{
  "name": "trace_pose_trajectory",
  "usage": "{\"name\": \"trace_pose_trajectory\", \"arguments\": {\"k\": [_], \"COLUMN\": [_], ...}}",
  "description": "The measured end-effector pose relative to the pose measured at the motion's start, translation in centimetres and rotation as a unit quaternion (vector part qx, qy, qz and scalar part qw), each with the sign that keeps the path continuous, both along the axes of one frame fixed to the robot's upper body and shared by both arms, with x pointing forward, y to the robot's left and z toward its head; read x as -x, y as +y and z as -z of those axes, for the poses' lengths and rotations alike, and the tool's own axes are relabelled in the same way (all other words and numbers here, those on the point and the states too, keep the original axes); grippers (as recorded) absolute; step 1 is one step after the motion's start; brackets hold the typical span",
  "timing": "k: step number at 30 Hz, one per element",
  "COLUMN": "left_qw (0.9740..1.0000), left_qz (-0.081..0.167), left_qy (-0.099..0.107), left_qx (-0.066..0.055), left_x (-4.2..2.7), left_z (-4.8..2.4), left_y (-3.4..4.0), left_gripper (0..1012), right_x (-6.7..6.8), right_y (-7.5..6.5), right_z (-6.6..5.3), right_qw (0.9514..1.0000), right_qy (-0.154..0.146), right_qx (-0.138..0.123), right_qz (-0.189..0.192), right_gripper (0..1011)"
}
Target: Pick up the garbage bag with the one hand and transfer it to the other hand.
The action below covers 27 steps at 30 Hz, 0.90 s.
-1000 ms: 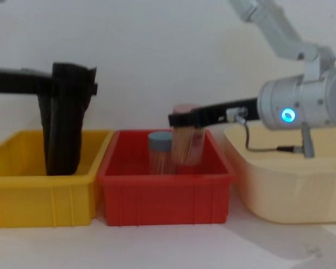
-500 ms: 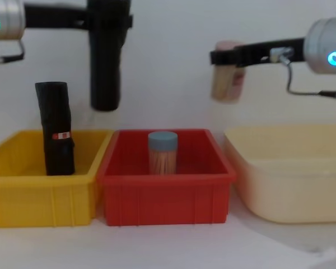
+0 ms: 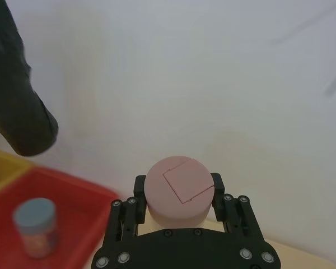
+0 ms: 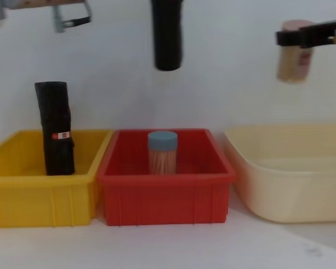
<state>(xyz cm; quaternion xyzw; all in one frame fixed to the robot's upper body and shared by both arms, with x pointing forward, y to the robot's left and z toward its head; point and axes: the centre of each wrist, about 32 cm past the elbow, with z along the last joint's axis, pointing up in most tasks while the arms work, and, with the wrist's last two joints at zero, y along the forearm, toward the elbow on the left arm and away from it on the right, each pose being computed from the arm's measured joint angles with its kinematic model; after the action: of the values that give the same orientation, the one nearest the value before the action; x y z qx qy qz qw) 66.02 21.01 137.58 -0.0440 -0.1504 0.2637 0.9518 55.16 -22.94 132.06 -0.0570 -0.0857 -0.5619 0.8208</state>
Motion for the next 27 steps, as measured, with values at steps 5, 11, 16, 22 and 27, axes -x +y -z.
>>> {"name": "trace_pose_trajectory", "arguments": {"k": [5, 11, 16, 22, 27], "left_qw": [0.9992, 0.9962, 0.9940, 0.9923, 0.9911], "left_qz": [0.037, 0.082, 0.104, 0.119, 0.129], "left_qy": [-0.007, -0.008, -0.009, -0.012, -0.014], "left_qx": [0.012, 0.029, 0.032, 0.031, 0.030], "left_x": [-1.98, -4.65, -5.61, -5.98, -6.13], "left_z": [-0.29, -0.29, -0.38, -0.53, -0.62], "left_y": [-2.32, -5.47, -7.37, -8.53, -9.29], "left_gripper": [522, 521, 521, 521, 522], "right_x": [0.3, 0.5, 0.2, -0.1, -0.3], "right_y": [-1.5, -3.7, -5.0, -6.4, -7.2], "right_z": [0.3, 1.3, 2.3, 3.3, 3.9], "right_qw": [0.9994, 0.9958, 0.9922, 0.9877, 0.9845], "right_qy": [0.006, 0.028, 0.051, 0.075, 0.089], "right_qx": [0.009, 0.027, 0.038, 0.045, 0.050], "right_qz": [0.034, 0.083, 0.107, 0.129, 0.143], "right_gripper": [650, 650, 650, 690, 863]}}
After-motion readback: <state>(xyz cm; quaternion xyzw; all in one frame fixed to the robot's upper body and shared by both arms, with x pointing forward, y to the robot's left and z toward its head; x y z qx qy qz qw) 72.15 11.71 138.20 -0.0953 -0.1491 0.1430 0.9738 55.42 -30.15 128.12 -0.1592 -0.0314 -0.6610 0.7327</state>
